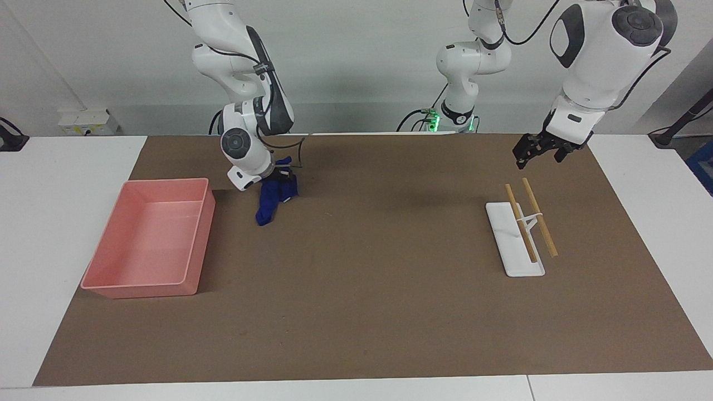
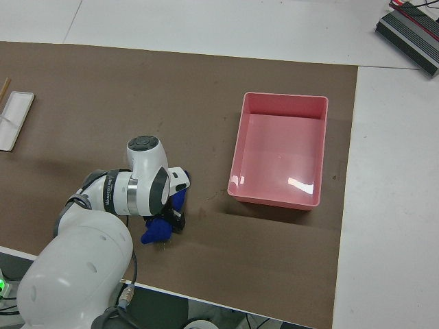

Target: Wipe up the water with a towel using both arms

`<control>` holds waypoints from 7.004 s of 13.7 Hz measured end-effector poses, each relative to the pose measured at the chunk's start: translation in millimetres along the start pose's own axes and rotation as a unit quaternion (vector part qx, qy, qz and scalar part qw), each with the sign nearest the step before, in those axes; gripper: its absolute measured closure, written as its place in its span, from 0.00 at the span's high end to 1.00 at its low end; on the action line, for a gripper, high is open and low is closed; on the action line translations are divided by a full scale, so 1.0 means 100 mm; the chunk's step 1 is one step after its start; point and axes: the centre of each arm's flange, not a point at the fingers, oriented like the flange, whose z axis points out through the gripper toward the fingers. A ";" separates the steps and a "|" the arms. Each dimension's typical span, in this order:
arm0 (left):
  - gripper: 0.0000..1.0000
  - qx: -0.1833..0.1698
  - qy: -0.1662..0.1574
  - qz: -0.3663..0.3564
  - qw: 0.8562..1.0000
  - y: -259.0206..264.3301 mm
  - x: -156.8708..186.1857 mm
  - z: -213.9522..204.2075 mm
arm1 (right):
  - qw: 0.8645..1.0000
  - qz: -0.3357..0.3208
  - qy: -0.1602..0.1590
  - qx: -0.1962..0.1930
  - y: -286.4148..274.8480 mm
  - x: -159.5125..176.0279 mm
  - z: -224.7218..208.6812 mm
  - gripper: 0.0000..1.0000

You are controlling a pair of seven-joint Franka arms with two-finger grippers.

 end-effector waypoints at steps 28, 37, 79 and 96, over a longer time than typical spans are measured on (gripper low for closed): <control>1.00 -0.004 0.025 -0.004 1.000 -0.04 -0.06 -0.17 | 0.989 -0.135 0.039 -0.052 1.35 0.08 -1.06 0.00; 1.00 -0.004 0.025 -0.004 1.000 -0.04 -0.06 -0.17 | 0.990 -0.037 0.124 -0.050 1.88 -0.31 -3.03 0.00; 1.00 -0.004 0.025 -0.004 1.000 -0.04 -0.06 -0.17 | 0.966 0.049 0.252 -0.017 1.23 -0.04 -4.43 1.00; 1.00 -0.005 0.033 -0.001 0.999 -0.01 -0.05 -0.19 | 0.976 0.048 0.214 -0.006 1.24 -0.11 -4.29 1.00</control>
